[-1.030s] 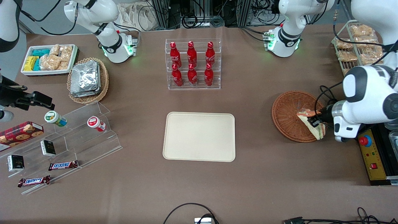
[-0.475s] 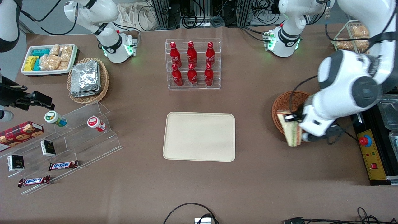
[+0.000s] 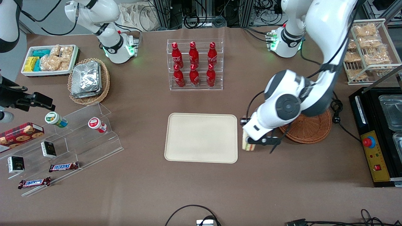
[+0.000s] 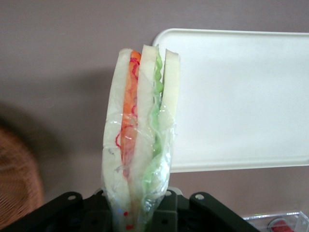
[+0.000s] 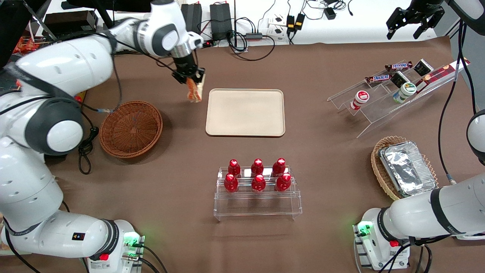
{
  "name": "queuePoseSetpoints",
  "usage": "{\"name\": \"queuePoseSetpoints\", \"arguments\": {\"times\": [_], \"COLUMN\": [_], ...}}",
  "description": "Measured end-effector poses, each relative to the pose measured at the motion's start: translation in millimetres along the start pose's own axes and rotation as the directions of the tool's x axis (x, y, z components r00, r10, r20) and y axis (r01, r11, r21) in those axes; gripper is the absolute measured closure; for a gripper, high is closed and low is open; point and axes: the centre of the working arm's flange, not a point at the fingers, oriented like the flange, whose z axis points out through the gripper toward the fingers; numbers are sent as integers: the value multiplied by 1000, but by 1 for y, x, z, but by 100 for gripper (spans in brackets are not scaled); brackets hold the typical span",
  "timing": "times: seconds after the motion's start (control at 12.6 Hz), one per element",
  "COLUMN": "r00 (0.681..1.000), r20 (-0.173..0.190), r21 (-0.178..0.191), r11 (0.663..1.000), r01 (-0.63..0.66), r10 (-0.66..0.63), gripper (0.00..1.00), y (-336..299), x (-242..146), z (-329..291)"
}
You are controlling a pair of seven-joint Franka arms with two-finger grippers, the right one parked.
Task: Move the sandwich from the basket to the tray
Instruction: 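Carry the held sandwich with the left gripper over the cream tray, then lower the sandwich onto the tray and open the left gripper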
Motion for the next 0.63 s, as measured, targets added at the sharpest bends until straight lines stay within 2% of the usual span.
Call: {"name": "queuePoseSetpoints", "arguments": {"times": [0.08, 0.4, 0.63], "r00": [1000, 998, 1000], "r20": [-5, -5, 16], "r21": [-11, -38, -34], "r11": [1000, 997, 999], "r01": [-17, -66, 13], "r10": [17, 65, -12], "gripper": [83, 83, 83], "y": [10, 55, 70], "x": [4, 1, -4], "z": [21, 92, 120]}}
